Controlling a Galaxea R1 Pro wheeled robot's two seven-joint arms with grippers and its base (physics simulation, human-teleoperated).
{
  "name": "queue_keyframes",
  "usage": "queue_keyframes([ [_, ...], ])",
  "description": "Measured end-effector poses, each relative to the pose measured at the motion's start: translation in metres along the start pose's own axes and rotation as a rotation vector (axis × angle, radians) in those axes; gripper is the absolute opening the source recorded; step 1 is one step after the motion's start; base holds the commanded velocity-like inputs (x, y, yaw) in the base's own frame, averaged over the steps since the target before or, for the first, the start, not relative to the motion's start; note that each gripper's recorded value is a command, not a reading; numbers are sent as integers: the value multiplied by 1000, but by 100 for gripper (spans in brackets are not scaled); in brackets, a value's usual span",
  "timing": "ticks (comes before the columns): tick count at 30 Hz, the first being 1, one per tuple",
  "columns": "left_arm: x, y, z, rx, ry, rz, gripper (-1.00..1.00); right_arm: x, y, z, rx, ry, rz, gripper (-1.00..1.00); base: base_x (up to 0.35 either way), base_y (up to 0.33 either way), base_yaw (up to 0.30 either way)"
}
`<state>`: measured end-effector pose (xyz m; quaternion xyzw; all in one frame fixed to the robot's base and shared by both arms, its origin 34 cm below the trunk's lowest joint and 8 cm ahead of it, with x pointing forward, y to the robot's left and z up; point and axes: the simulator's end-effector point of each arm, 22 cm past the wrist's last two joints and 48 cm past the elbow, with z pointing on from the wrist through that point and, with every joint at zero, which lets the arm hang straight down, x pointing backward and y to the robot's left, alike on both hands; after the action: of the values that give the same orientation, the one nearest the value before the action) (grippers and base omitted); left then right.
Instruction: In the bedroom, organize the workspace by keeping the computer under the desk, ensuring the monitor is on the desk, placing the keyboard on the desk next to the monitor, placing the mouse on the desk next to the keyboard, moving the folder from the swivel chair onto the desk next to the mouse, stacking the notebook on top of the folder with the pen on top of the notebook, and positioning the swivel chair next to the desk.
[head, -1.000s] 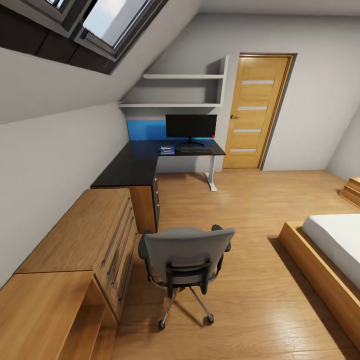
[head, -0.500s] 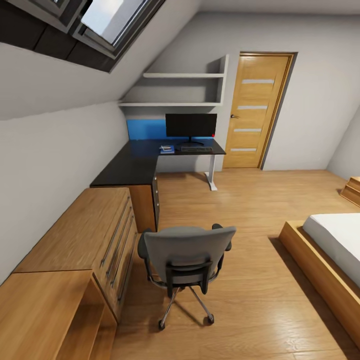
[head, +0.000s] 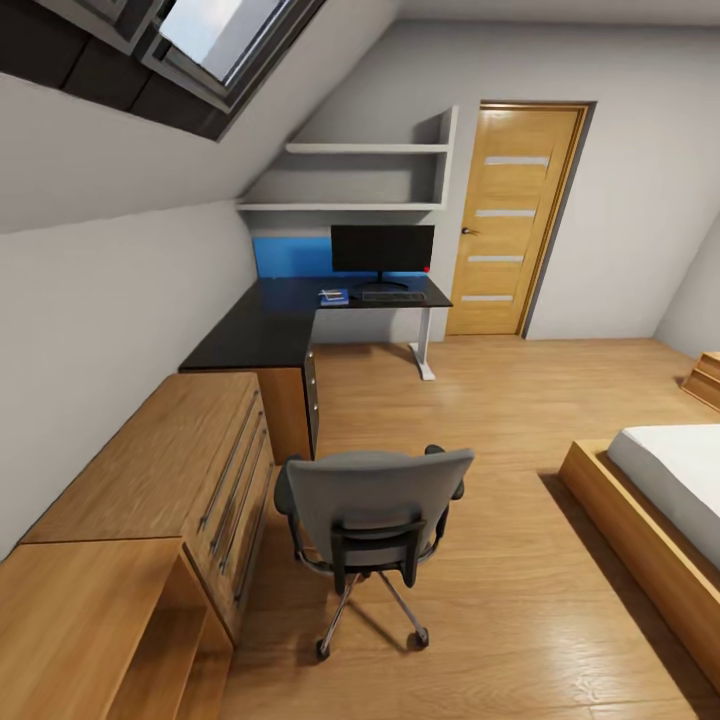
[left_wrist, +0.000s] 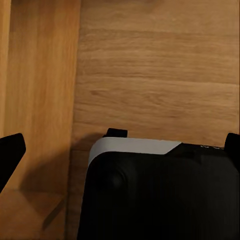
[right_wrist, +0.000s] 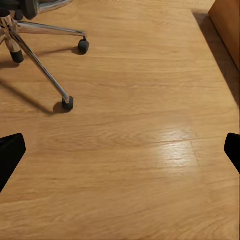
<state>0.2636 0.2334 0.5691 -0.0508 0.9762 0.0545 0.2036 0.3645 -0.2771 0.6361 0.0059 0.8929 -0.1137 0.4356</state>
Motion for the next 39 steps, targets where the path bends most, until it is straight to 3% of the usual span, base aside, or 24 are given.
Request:
queue_keyframes([
  [5,9,-8,6,16,44,9,100,5,1,5,0,7,-3,100,0,0,0],
  [39,16,-11,51,11,29,4,100,42,1,38,12,24,-19,100,0,0,0],
])
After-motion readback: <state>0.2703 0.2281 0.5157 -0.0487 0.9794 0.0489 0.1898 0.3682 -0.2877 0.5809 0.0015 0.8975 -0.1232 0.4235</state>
